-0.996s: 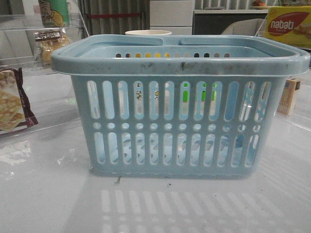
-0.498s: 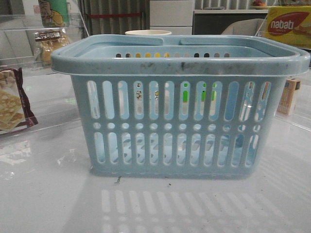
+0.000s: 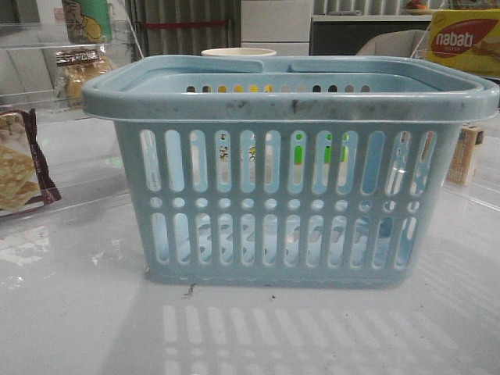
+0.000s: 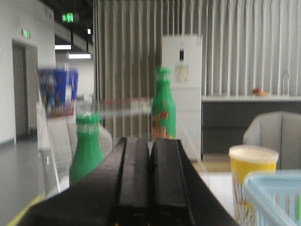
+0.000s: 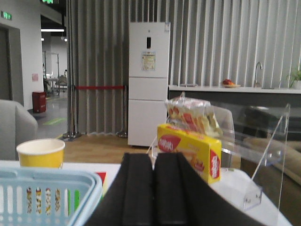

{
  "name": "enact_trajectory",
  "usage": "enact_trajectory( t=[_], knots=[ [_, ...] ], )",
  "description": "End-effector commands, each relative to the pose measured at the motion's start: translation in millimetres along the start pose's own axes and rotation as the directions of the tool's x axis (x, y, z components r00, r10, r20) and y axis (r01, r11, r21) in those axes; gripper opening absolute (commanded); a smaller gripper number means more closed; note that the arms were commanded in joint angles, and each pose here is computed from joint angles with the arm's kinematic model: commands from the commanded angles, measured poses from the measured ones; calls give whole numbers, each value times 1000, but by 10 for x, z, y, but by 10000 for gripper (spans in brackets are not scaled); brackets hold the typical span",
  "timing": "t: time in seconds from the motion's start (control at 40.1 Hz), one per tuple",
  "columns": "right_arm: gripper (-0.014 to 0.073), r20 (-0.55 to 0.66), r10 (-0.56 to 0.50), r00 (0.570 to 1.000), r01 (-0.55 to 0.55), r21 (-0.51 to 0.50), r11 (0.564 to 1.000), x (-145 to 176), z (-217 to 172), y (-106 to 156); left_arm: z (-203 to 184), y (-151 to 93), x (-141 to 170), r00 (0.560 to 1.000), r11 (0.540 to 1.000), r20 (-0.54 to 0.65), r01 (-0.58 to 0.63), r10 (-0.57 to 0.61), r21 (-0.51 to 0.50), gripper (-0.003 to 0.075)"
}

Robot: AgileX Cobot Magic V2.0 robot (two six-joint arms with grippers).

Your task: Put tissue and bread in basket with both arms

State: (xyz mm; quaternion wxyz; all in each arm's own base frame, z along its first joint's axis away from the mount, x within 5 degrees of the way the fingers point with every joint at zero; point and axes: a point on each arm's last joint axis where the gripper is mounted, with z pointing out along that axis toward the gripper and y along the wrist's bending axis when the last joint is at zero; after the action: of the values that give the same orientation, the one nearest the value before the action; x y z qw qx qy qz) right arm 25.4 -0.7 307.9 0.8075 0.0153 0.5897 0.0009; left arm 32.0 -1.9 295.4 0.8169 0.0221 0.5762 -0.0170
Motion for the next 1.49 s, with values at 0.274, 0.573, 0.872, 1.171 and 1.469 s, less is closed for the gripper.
enact_trajectory(
  t=[0.274,0.573,0.872,1.171,1.469],
  knots=[
    [57,-171,-10,985,12,11,1000,-885,351,19,350,-2,-875,979,1000,-203,18,-13,24,91],
    [57,-573,-2,820,16,20,1000,-523,714,5,622,-16,-625,871,999,-491,25,-6,32,91],
    [57,-781,5,625,21,24,999,-110,936,-8,744,-25,-416,768,999,-640,30,-1,35,91],
    [404,-836,-3,549,38,22,999,93,1061,-24,795,-25,-371,751,999,-661,21,12,42,421],
    [487,-832,-14,554,92,45,995,153,1236,-94,798,-25,-375,754,999,-656,21,12,42,506]
  ],
)
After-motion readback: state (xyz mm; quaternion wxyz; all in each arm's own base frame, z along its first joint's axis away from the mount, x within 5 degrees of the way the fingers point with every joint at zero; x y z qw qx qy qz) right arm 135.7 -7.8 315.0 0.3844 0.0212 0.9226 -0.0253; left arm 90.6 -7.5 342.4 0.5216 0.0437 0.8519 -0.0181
